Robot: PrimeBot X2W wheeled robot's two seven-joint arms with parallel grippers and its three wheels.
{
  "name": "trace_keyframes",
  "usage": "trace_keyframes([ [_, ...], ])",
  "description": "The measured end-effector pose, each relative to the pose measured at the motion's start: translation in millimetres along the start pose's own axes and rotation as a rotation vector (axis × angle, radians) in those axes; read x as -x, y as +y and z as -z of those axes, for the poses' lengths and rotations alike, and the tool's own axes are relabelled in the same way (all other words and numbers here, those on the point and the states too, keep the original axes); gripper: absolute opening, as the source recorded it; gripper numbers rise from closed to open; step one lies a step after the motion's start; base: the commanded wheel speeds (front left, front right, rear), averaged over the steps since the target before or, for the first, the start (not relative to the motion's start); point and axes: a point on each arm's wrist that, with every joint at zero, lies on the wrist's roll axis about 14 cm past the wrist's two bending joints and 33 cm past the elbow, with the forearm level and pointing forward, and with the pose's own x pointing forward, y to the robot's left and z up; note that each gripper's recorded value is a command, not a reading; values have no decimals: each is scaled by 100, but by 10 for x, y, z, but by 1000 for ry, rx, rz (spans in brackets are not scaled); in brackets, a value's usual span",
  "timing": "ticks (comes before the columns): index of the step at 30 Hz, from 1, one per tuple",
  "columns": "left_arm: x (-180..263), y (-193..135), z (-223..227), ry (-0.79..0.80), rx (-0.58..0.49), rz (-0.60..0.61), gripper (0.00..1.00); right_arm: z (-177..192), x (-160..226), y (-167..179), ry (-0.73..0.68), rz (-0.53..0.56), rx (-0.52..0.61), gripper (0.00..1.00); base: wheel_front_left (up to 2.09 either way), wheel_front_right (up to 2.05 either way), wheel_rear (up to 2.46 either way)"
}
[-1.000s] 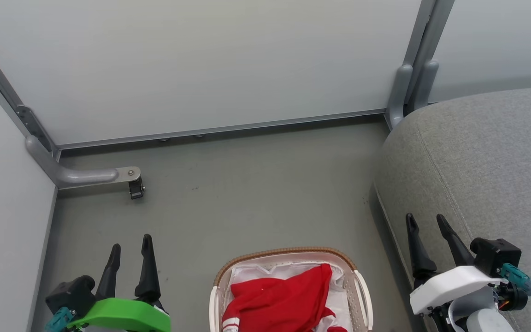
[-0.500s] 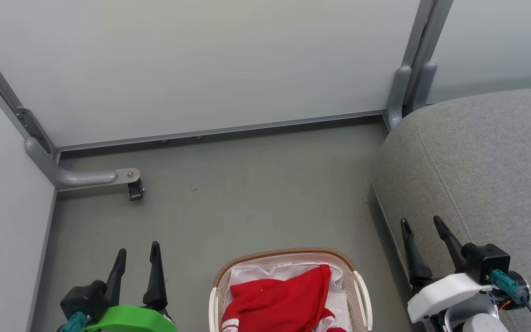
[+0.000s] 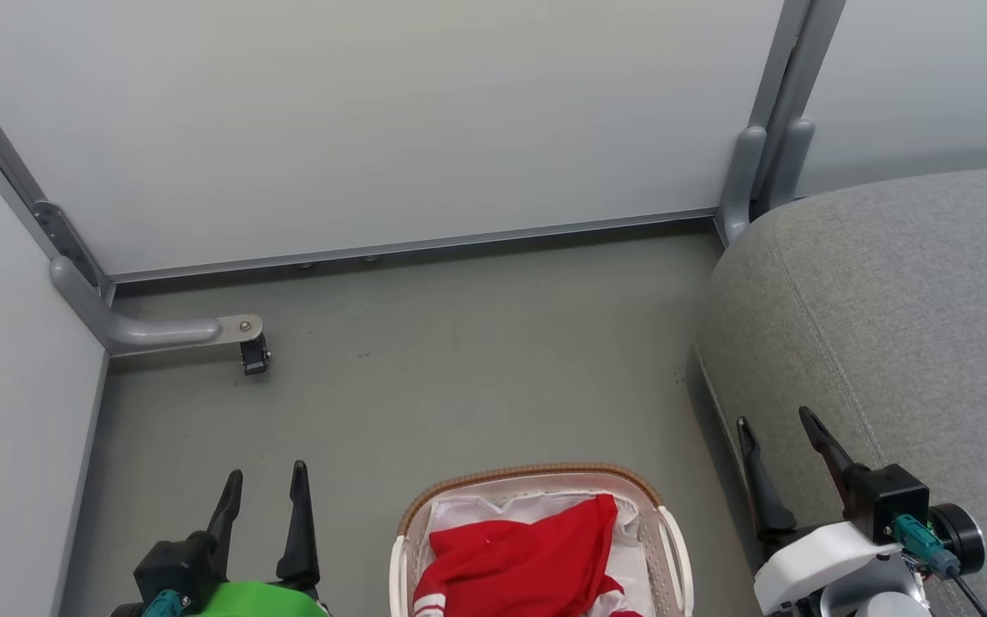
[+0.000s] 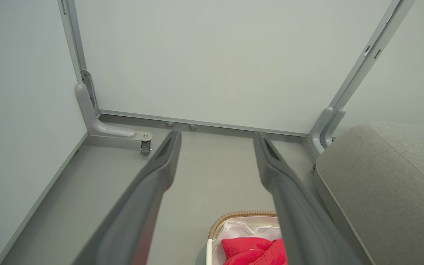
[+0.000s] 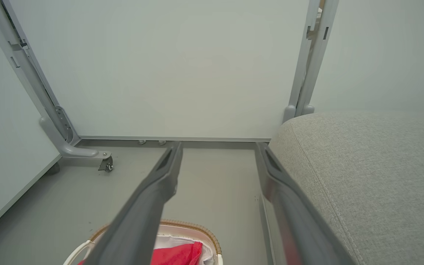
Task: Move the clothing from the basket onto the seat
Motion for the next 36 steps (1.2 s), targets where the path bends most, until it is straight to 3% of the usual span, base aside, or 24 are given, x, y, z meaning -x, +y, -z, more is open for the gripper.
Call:
trace_keyframes([
  [36, 13, -20, 101, 27, -31, 11, 100, 21, 1, -51, 3, 8, 37, 100, 0, 0, 0],
])
